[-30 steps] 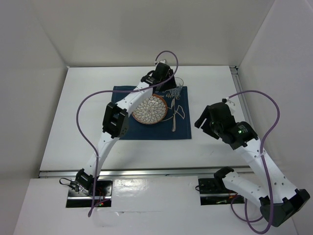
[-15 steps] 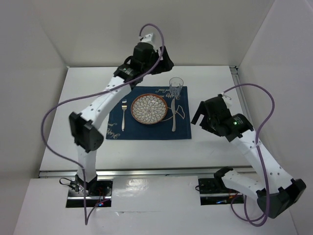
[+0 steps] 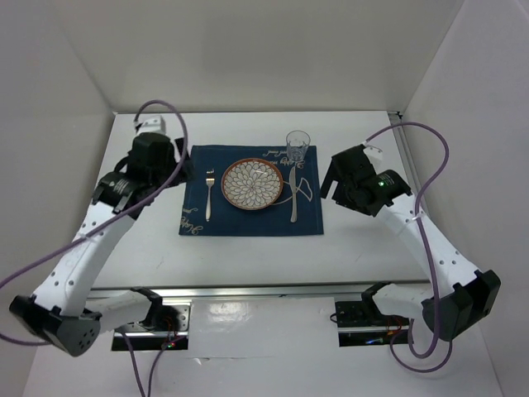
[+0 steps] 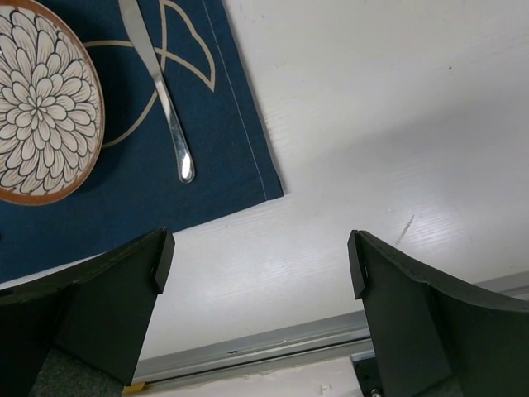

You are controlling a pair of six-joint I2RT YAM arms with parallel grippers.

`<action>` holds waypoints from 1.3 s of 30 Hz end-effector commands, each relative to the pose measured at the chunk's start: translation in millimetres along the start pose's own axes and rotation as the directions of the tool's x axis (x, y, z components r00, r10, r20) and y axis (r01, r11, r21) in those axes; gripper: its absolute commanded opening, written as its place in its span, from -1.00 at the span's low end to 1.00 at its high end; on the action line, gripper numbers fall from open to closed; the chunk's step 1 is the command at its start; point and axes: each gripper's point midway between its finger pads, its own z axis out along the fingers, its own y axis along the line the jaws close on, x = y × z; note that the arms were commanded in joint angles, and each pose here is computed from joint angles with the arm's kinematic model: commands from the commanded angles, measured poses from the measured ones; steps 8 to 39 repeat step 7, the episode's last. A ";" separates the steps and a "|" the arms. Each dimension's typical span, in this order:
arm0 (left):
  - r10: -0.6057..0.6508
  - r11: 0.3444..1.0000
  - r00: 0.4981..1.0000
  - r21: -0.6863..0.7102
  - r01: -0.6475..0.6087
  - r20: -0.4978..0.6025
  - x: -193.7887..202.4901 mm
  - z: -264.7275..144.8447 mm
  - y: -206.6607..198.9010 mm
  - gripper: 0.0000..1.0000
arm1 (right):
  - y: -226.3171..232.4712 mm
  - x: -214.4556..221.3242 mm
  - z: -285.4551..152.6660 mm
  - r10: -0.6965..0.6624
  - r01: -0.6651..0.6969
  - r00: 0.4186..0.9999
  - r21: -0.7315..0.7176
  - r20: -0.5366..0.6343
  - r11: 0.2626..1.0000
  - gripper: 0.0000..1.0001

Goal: Set the dinner table for one person

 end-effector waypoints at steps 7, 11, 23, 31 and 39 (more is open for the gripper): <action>-0.041 0.971 0.998 -0.232 0.053 0.056 10.4 -40.3 98.6 0.84 | 4.5 -13.5 -1.8 0.010 -0.007 0.997 -0.045 0.074 0.999 1.00; -0.041 0.971 0.998 -0.232 0.053 0.056 10.4 -40.3 98.6 0.84 | 4.5 -13.5 -1.8 0.010 -0.007 0.997 -0.045 0.074 0.999 1.00; -0.041 0.971 0.998 -0.232 0.053 0.056 10.4 -40.3 98.6 0.84 | 4.5 -13.5 -1.8 0.010 -0.007 0.997 -0.045 0.074 0.999 1.00; -0.041 0.971 0.998 -0.232 0.053 0.056 10.4 -40.3 98.6 0.84 | 4.5 -13.5 -1.8 0.010 -0.007 0.997 -0.045 0.074 0.999 1.00; -0.041 0.971 0.998 -0.232 0.053 0.056 10.4 -40.3 98.6 0.84 | 4.5 -13.5 -1.8 0.010 -0.007 0.997 -0.045 0.074 0.999 1.00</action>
